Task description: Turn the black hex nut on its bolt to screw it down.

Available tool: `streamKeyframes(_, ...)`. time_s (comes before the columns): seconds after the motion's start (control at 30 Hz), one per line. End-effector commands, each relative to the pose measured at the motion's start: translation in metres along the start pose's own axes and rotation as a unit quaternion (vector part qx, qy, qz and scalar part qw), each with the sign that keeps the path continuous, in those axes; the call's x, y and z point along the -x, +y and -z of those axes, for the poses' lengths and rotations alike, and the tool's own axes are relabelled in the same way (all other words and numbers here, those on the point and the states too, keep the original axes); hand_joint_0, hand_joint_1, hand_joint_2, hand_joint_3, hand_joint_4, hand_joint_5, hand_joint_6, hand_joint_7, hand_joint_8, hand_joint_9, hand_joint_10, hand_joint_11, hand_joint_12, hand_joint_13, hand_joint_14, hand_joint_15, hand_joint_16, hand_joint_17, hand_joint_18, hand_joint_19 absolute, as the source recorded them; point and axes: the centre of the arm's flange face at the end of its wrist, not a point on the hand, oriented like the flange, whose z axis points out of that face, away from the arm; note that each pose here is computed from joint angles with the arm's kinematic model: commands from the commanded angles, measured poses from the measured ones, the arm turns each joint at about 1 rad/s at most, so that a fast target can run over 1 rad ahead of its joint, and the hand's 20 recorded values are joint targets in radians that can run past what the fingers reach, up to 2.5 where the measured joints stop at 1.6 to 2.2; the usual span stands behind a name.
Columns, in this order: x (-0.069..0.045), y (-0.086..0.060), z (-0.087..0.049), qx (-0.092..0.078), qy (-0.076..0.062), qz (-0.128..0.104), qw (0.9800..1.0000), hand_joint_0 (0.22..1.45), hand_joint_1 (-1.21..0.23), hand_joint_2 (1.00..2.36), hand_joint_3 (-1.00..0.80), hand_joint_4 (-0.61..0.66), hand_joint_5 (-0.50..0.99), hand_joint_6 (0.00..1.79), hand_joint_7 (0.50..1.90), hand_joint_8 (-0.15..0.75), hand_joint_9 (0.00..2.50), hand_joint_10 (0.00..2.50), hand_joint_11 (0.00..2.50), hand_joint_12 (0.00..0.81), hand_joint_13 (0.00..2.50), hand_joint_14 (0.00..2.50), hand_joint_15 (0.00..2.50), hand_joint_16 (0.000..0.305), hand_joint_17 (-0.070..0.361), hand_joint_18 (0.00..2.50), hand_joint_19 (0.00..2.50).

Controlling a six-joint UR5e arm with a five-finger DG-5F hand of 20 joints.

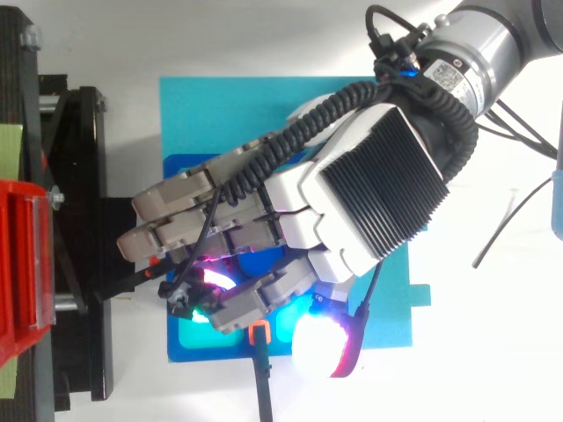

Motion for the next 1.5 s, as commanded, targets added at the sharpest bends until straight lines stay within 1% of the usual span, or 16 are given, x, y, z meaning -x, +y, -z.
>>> streamKeyframes(0.0, 0.0, -0.001, 0.001, -0.001, -0.001, 0.004, 1.0, 0.51, -0.15, 1.0, -0.5, 0.15, -0.04, 0.63, 1.25, 0.306, 1.07, 0.01, 0.24, 0.356, 0.7, 0.01, 0.14, 0.05, 0.112, 0.63, 0.27)
streamKeyframes(0.3, 0.002, -0.007, 0.008, -0.005, 0.0, 0.013, 0.9999, 0.51, -0.15, 1.0, -0.5, 0.16, -0.04, 0.64, 1.24, 0.303, 1.08, 0.01, 0.23, 0.355, 0.72, 0.01, 0.14, 0.05, 0.111, 0.64, 0.27)
streamKeyframes(0.47, 0.002, -0.009, 0.012, -0.003, 0.0, 0.019, 0.9998, 0.51, -0.15, 1.0, -0.5, 0.16, -0.04, 0.64, 1.24, 0.303, 1.08, 0.01, 0.24, 0.355, 0.72, 0.01, 0.14, 0.049, 0.111, 0.64, 0.27)
streamKeyframes(0.73, 0.003, -0.018, 0.025, -0.003, 0.002, 0.024, 0.9997, 0.51, -0.15, 1.0, -0.5, 0.17, -0.04, 0.64, 1.24, 0.303, 1.09, 0.01, 0.24, 0.355, 0.72, 0.0, 0.14, 0.049, 0.111, 0.65, 0.27)
streamKeyframes(0.77, 0.005, -0.021, 0.03, -0.001, 0.001, 0.028, 0.9996, 0.51, -0.15, 1.0, -0.5, 0.16, -0.04, 0.64, 1.23, 0.306, 1.09, 0.01, 0.23, 0.353, 0.72, 0.01, 0.14, 0.049, 0.111, 0.65, 0.28)
streamKeyframes(0.87, 0.006, -0.024, 0.034, 0.003, -0.001, 0.033, 0.9995, 0.51, -0.16, 1.0, -0.5, 0.17, -0.04, 0.64, 1.23, 0.305, 1.09, 0.01, 0.23, 0.354, 0.72, 0.0, 0.14, 0.049, 0.111, 0.65, 0.28)
streamKeyframes(0.93, 0.009, -0.027, 0.036, 0.006, -0.007, 0.036, 0.9993, 0.51, -0.16, 1.0, -0.5, 0.17, -0.04, 0.64, 1.23, 0.303, 1.08, 0.01, 0.24, 0.354, 0.72, 0.01, 0.14, 0.049, 0.111, 0.65, 0.28)
streamKeyframes(1.07, 0.011, -0.031, 0.039, 0.013, -0.013, 0.033, 0.9993, 0.51, -0.15, 1.0, -0.5, 0.18, -0.04, 0.64, 1.24, 0.306, 1.08, 0.01, 0.24, 0.355, 0.72, 0.01, 0.15, 0.049, 0.111, 0.65, 0.29)
streamKeyframes(1.13, 0.012, -0.031, 0.039, 0.019, -0.015, 0.028, 0.9993, 0.51, -0.15, 1.0, -0.5, 0.18, -0.04, 0.64, 1.23, 0.307, 1.08, 0.01, 0.24, 0.357, 0.72, 0.01, 0.15, 0.05, 0.112, 0.66, 0.29)
streamKeyframes(1.17, 0.013, -0.031, 0.04, 0.024, -0.016, 0.021, 0.9994, 0.51, -0.15, 1.0, -0.5, 0.18, -0.04, 0.64, 1.23, 0.306, 1.08, 0.01, 0.24, 0.357, 0.73, 0.0, 0.14, 0.05, 0.112, 0.66, 0.28)
streamKeyframes(1.2, 0.013, -0.031, 0.04, 0.024, -0.016, 0.021, 0.9994, 0.51, -0.15, 1.0, -0.5, 0.18, -0.04, 0.64, 1.23, 0.308, 1.08, 0.01, 0.24, 0.357, 0.73, 0.01, 0.14, 0.05, 0.112, 0.66, 0.28)
streamKeyframes(1.23, 0.015, -0.031, 0.037, 0.028, -0.019, 0.02, 0.9992, 0.51, -0.15, 1.0, -0.5, 0.19, -0.04, 0.63, 1.24, 0.309, 1.08, 0.01, 0.23, 0.358, 0.73, 0.01, 0.15, 0.05, 0.112, 0.67, 0.29)
streamKeyframes(1.27, 0.015, -0.032, 0.037, 0.03, -0.02, 0.02, 0.9992, 0.51, -0.15, 1.0, -0.5, 0.19, -0.04, 0.63, 1.23, 0.309, 1.08, 0.01, 0.24, 0.36, 0.73, 0.01, 0.14, 0.05, 0.112, 0.67, 0.28)
streamKeyframes(1.33, 0.017, -0.031, 0.031, 0.033, -0.027, 0.018, 0.9989, 0.51, -0.15, 1.0, -0.5, 0.19, -0.04, 0.6, 1.27, 0.312, 1.08, 0.01, 0.24, 0.359, 0.73, 0.01, 0.14, 0.05, 0.112, 0.66, 0.29)
streamKeyframes(1.43, 0.018, -0.03, 0.026, 0.036, -0.033, 0.023, 0.9986, 0.51, -0.15, 1.0, -0.5, 0.2, -0.03, 0.59, 1.3, 0.31, 1.08, 0.01, 0.23, 0.36, 0.73, 0.01, 0.15, 0.05, 0.112, 0.67, 0.29)
streamKeyframes(1.47, 0.02, -0.029, 0.021, 0.038, -0.036, 0.026, 0.9983, 0.51, -0.15, 1.0, -0.5, 0.2, -0.03, 0.59, 1.3, 0.309, 1.08, 0.01, 0.24, 0.361, 0.73, 0.01, 0.15, 0.05, 0.112, 0.67, 0.29)
